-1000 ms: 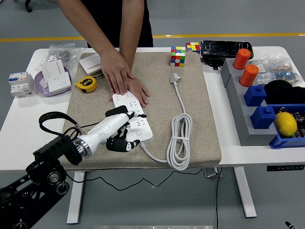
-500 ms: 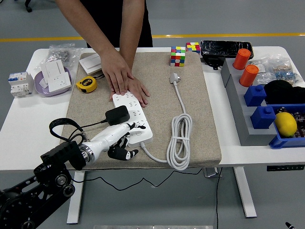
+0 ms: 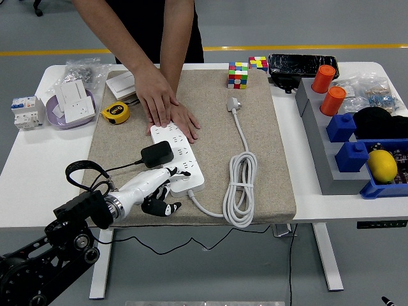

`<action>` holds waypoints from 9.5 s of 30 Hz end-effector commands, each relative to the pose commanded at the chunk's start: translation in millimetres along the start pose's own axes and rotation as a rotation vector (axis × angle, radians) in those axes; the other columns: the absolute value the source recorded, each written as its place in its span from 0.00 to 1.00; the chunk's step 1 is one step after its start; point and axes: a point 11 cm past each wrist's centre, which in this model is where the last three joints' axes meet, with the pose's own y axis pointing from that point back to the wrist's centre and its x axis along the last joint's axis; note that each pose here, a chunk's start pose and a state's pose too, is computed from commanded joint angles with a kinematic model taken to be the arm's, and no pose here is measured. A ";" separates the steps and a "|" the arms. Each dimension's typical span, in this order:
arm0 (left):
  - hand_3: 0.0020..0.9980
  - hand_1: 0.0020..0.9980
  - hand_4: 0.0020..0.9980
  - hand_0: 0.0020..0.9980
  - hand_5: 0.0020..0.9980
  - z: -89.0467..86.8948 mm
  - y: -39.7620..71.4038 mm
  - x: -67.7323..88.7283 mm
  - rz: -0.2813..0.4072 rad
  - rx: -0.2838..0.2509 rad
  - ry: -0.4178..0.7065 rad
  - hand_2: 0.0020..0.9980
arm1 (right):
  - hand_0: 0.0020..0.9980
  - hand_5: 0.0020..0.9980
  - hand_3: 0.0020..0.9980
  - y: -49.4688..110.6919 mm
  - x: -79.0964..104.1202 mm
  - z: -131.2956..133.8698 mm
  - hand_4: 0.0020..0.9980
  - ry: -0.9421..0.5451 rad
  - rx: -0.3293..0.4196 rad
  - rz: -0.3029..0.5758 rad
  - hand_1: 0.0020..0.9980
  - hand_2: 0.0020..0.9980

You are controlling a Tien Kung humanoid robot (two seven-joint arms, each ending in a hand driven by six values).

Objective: Pick up the plug,place it near the board,insert it into the board,press the button

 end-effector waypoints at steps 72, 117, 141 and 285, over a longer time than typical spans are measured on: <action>0.84 0.03 0.70 0.14 0.00 -0.2 -0.6 -2.4 -0.008 -0.005 -0.017 0.13 | 0.96 1.00 0.88 0.0 0.4 0.2 1.00 0.002 0.000 0.001 0.93 0.87; 0.83 0.03 0.70 0.14 0.00 1.7 2.9 7.7 0.036 -0.017 -0.011 0.13 | 0.96 1.00 0.88 0.0 0.3 -0.4 1.00 0.000 0.001 0.001 0.93 0.87; 0.95 1.00 1.00 0.91 0.57 -39.4 53.2 80.2 0.554 -0.184 0.831 0.98 | 0.96 1.00 0.88 0.3 -3.0 1.7 1.00 -0.009 -0.001 -0.003 0.93 0.87; 0.65 0.85 1.00 0.83 0.32 -59.7 -46.3 46.4 0.292 0.100 0.061 0.70 | 0.96 1.00 0.88 0.0 -0.6 -0.5 1.00 0.003 0.000 0.000 0.93 0.87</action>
